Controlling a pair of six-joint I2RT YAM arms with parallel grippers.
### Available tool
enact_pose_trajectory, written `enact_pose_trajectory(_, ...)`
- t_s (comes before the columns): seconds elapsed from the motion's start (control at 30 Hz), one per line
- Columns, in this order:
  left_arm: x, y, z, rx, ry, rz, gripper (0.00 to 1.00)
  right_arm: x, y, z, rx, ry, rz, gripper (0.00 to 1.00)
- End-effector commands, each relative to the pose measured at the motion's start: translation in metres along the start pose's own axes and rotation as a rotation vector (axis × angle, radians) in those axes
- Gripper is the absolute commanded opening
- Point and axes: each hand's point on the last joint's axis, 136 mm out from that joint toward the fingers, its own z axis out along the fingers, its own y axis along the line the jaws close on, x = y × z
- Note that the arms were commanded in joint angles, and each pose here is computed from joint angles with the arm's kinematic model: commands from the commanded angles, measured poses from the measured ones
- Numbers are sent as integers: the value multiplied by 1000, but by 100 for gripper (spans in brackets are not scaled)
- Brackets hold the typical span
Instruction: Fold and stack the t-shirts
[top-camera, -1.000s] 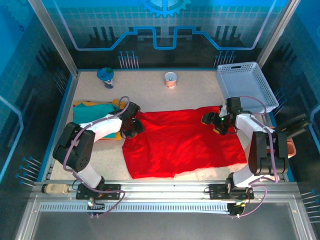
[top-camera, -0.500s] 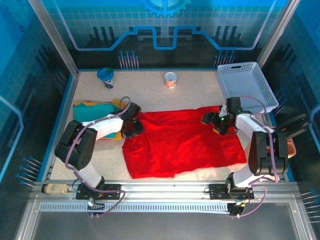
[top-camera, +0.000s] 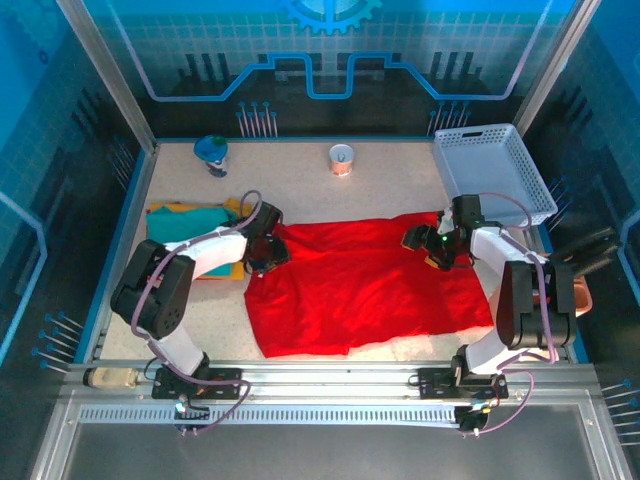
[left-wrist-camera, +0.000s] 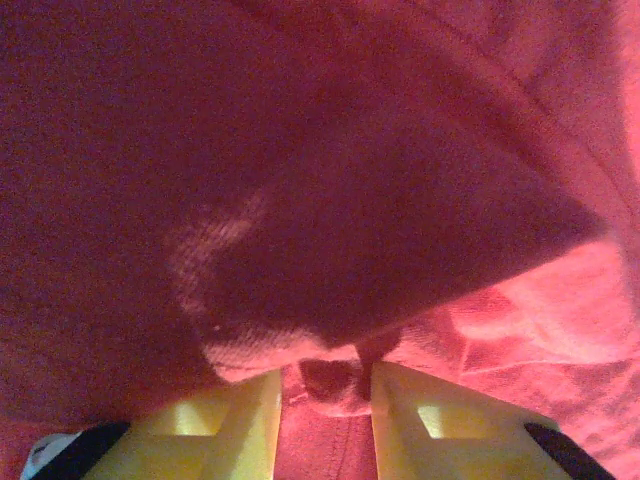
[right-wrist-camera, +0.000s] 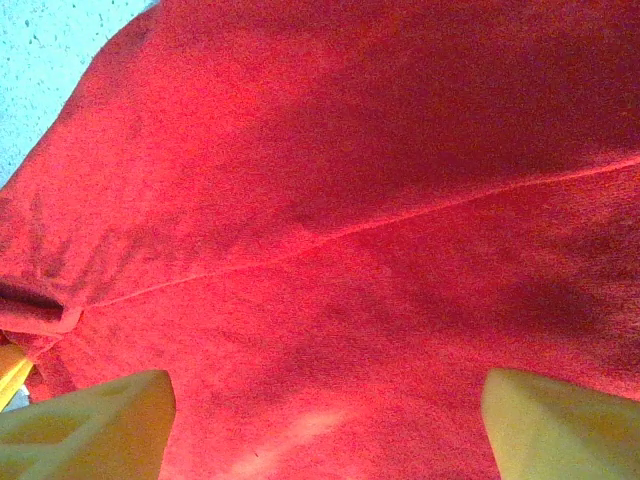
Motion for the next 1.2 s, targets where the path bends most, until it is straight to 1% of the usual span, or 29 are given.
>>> enact_pose_trajectory(0.0,-9,-9,0,6,-25,17,30,2,1,3,-9,20,-11,81)
enact_pose_trajectory(0.47,-5,-5,11,-7,-3,16,28,4,-1,4,-4,24,-10,81)
enact_pose_trajectory(0.87,-8,-8,13,-7,-3,21,10,6,-4,6,-1,28,-7,81)
enact_pose_trajectory(1.03,-10,-9,4,-14,-12,33,8,6,-4,6,-2,29,-8,80)
enact_pose_trajectory(1.13,-11,-10,-4,-16,-21,41,1,5,-4,6,-3,30,-6,80)
enact_pose_trajectory(1.17,-12,-10,-6,-16,-25,44,0,6,-3,6,-6,31,-5,80)
